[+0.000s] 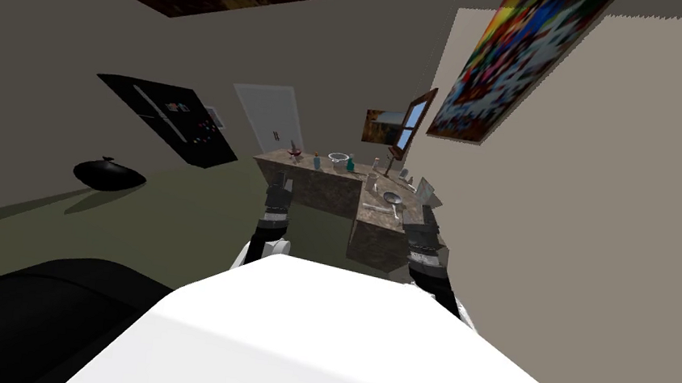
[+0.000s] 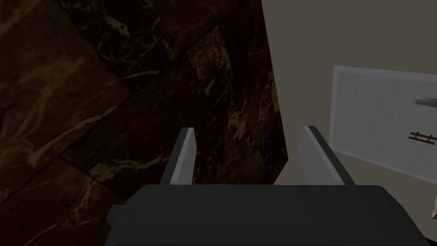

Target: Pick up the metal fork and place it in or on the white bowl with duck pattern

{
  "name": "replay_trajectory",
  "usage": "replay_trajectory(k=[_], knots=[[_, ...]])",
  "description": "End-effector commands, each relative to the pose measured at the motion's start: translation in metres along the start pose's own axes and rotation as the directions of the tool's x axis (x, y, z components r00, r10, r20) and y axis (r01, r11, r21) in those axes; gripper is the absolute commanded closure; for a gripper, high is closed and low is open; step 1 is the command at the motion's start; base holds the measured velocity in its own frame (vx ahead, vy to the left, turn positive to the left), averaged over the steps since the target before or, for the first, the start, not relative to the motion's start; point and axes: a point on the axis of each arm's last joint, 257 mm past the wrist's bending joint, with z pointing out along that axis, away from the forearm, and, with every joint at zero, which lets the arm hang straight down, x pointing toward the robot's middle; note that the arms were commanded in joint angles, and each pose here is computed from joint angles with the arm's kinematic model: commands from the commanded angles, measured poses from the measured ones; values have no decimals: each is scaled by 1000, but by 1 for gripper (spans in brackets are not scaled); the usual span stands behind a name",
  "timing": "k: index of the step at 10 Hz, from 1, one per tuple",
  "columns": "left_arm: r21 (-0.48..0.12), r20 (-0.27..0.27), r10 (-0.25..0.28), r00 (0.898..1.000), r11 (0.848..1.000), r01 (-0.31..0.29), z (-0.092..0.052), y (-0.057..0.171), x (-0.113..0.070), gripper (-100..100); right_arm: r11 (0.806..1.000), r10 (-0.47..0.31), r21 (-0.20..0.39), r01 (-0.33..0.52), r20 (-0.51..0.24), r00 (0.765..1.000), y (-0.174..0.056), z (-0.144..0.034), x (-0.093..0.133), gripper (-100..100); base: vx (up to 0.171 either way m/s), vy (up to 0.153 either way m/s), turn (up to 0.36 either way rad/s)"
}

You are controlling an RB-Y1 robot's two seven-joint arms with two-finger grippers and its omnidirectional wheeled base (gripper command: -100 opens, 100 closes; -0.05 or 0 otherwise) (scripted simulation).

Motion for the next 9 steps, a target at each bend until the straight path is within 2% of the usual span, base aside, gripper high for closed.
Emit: replay_trajectory(k=[1,3,4,6,7,8,9], knots=[[0,0,0,1000,1000,0,0,0,0,0,998,-21,59,24,-46,999,-25,-12,6,-100,-157,14,138],[0,0,0,1000,1000,0,0,0,0,0,988,-42,145,57,-105,994,-58,-35,10,-100,-180,38,158],[0,0,0,1000,1000,0,0,0,0,0,987,-46,147,63,-117,992,-58,-35,11,-100,-121,23,36],[0,0,0,1000,1000,0,0,0,0,0,966,-58,239,100,-177,983,-92,-65,12,-100,-112,24,136],[0,0,0,1000,1000,0,0,0,0,0,964,-62,242,109,-192,979,-93,-66,12,-100,-106,14,56],[0,0,0,1000,1000,0,0,0,0,0,949,-62,291,125,-215,975,-111,-84,11,-100,-87,10,105],[0,0,0,1000,1000,0,0,0,0,0,947,-67,292,134,-230,971,-111,-85,11,-100,-69,23,87]])
